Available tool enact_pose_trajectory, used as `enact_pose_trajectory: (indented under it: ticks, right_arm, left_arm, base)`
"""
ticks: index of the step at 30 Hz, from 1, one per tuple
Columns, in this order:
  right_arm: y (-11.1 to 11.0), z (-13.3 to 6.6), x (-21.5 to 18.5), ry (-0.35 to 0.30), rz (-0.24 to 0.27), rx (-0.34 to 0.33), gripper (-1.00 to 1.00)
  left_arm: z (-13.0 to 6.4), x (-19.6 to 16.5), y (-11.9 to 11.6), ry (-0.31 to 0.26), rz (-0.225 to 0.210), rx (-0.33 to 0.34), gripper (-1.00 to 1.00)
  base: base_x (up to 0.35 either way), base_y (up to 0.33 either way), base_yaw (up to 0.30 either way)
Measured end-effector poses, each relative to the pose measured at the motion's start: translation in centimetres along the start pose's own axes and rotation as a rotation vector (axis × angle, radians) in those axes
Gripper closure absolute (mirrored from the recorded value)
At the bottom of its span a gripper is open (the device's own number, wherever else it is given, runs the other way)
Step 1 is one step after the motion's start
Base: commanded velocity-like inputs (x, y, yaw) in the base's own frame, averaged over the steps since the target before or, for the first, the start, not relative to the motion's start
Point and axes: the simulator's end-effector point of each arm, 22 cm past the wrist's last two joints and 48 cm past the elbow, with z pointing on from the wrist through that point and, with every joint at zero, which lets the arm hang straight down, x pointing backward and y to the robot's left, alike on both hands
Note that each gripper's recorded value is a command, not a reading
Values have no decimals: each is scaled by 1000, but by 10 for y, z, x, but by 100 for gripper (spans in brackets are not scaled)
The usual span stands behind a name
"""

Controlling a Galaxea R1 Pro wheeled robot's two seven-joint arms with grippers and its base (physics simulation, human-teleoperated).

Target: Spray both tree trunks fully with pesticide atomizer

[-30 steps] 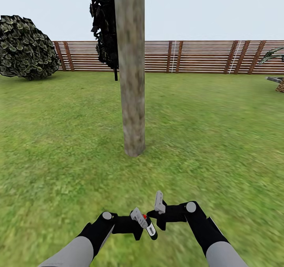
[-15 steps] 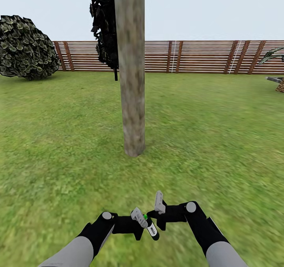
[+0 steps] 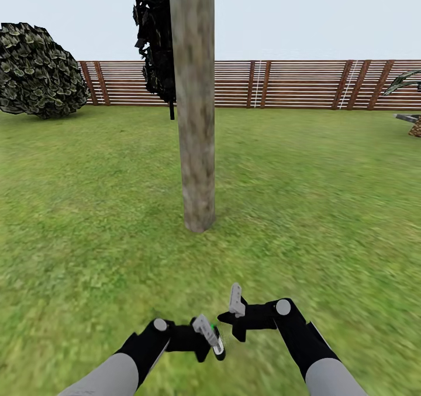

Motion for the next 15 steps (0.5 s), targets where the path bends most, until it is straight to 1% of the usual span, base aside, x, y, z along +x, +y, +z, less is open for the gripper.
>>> enact_pose_trajectory:
  ticks: [3, 5, 6, 7, 10, 11, 12, 13, 14, 15]
  right_arm:
    - [0, -1, 1, 1, 3, 1, 100]
    - [0, -1, 5, 4, 10, 0, 100]
    - [3, -1, 9, 9, 20, -6, 100]
    - [5, 0, 12, 12, 27, -11, 100]
    - [9, 1, 19, 21, 42, -22, 100]
    - [10, 0, 24, 29, 48, -24, 100]
    - [11, -2, 29, 36, 54, -26, 100]
    - [11, -3, 32, 40, 58, -27, 100]
    - [14, -4, 42, 54, 73, -31, 100]
    - [14, -5, 52, 68, 91, -20, 100]
  left_arm:
    - [0, 20, 12, 76, 59, -59, 100]
    - [-5, 32, 21, 109, 74, -92, 100]
    - [-14, 46, 33, 141, 72, -118, 100]
    - [-21, 55, 41, 158, 66, -134, 100]
    - [-40, 77, 62, 197, 53, -174, 100]
    - [-55, 90, 77, 216, 44, -205, 100]
    - [-64, 98, 86, 229, 40, -227, 100]
    - [-68, 102, 90, 232, 35, -237, 100]
    - [-79, 114, 99, 249, 27, -260, 100]
    - [-90, 128, 106, 262, 5, -279, 100]
  base:
    - [0, 0, 0]
    - [0, 0, 0]
    - [0, 0, 0]
    - [0, 0, 0]
    - [0, 0, 0]
    - [0, 0, 0]
    - [0, 0, 0]
    - [0, 0, 0]
    - [0, 0, 0]
    - [0, 0, 0]
